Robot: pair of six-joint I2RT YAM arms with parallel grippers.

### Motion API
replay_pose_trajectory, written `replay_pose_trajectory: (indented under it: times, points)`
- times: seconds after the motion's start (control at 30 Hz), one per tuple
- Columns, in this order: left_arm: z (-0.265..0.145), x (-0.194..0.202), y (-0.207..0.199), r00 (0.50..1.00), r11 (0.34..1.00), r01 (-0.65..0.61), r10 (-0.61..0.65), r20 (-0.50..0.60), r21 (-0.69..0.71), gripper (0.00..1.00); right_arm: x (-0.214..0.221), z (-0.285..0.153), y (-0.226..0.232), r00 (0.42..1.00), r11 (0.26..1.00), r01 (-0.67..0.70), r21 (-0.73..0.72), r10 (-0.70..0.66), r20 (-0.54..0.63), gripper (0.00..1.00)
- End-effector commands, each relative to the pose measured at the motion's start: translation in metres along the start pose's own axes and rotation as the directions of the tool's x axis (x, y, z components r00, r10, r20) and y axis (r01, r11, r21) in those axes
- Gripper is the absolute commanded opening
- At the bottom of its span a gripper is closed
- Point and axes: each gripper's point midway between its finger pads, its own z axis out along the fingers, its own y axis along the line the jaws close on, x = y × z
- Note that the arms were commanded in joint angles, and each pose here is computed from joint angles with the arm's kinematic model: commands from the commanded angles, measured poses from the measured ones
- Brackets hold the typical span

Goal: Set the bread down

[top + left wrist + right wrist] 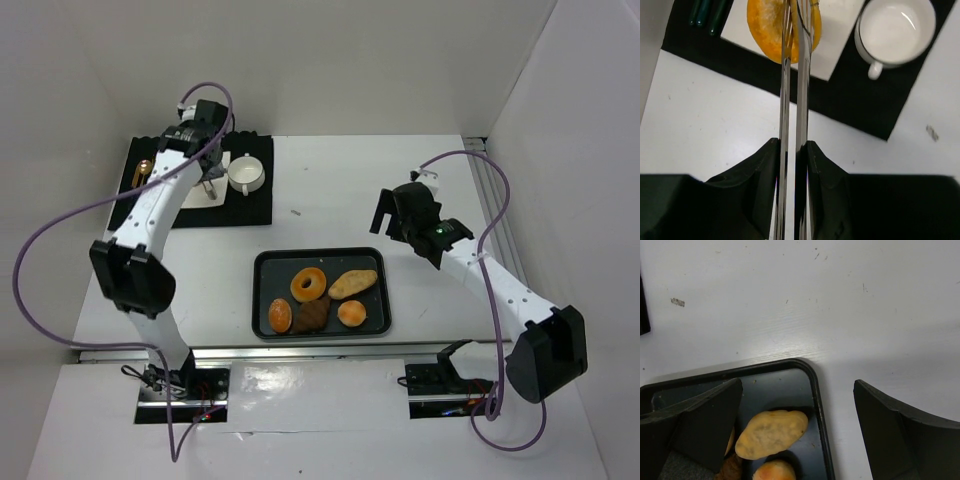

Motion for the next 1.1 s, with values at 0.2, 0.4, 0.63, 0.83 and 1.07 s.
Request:
replay_pose_trajectory:
  times: [0.2, 0.4, 0.63, 0.83, 1.07]
  points:
    - [0.093, -0.078, 0.000, 0.992, 0.995, 0.101, -0.101, 0.078, 0.013, 0.10, -0.015, 0.009, 0.019, 0.999, 0.999, 0.002, -0.041, -0.001, 0.032, 0.99]
    - [0.143, -0.069, -0.012, 0.996, 0.997, 0.081, -0.082, 0.026, 0.007, 0.17, -0.013, 0.011, 0.018, 1.000, 0.999, 0.005, -0.036, -0.004, 0.025, 0.99]
    - [0.150, -0.067, -0.013, 0.997, 0.997, 0.076, -0.076, 0.013, 0.019, 0.46, -0.012, 0.012, 0.016, 1.000, 1.000, 0.010, -0.019, -0.010, 0.017, 0.99]
    - [0.124, -0.075, -0.009, 0.996, 0.998, 0.061, -0.062, 0.057, 0.021, 0.50, -0.016, 0.011, 0.018, 1.000, 1.000, 0.007, -0.023, -0.007, 0.024, 0.99]
    - [0.089, -0.093, -0.009, 0.990, 0.996, 0.067, -0.073, 0.122, 0.058, 0.58, -0.020, 0.006, 0.019, 0.999, 0.999, 0.001, -0.033, 0.000, 0.039, 0.99]
